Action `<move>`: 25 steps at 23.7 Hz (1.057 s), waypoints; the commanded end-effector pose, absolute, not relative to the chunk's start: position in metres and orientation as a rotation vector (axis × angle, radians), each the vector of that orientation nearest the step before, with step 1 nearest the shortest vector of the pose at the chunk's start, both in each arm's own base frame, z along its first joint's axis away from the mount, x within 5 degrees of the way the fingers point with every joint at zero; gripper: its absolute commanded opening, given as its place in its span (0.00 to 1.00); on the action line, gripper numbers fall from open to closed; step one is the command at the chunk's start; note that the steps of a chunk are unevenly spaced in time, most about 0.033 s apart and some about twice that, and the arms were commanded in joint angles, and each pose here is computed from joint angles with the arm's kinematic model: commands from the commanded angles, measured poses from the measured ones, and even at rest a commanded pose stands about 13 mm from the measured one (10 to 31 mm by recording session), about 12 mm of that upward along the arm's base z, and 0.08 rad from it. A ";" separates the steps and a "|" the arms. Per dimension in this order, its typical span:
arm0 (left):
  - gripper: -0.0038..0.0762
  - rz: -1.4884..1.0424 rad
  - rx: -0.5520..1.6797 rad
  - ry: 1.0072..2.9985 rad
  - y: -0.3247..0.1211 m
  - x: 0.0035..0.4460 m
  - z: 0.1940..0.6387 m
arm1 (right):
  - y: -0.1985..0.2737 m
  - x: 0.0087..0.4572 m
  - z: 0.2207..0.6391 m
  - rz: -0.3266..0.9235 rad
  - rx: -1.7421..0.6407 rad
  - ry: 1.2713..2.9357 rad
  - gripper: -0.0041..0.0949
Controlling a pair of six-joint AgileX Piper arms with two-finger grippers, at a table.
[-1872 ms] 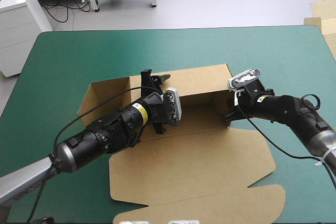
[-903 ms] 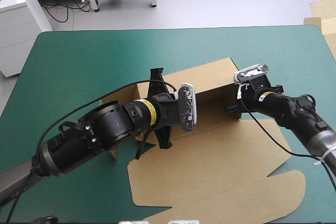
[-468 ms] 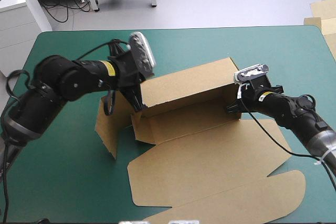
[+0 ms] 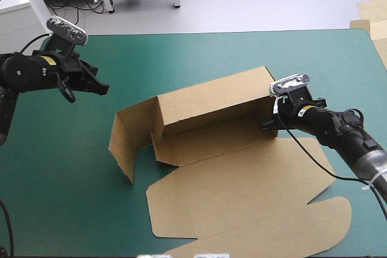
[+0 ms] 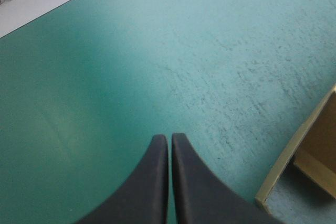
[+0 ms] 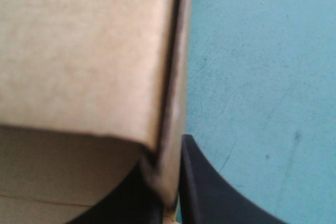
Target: Fold the box
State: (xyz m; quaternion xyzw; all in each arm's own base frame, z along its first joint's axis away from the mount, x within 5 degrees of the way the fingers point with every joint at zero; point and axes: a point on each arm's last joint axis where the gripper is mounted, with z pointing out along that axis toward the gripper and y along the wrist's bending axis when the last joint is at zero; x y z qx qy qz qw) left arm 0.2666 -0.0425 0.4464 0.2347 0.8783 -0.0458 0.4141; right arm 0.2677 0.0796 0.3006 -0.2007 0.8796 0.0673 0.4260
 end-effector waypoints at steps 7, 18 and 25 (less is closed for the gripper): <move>0.04 -0.008 0.368 2.028 -0.023 0.232 0.442 | 0.082 0.264 0.353 0.220 -0.495 2.136 0.02; 0.04 0.057 0.368 2.019 -0.019 0.231 0.425 | 0.085 0.274 0.385 0.229 -0.591 2.561 0.02; 0.04 0.025 0.356 2.016 -0.020 0.231 0.425 | 0.101 0.334 0.336 0.232 -0.615 2.721 0.02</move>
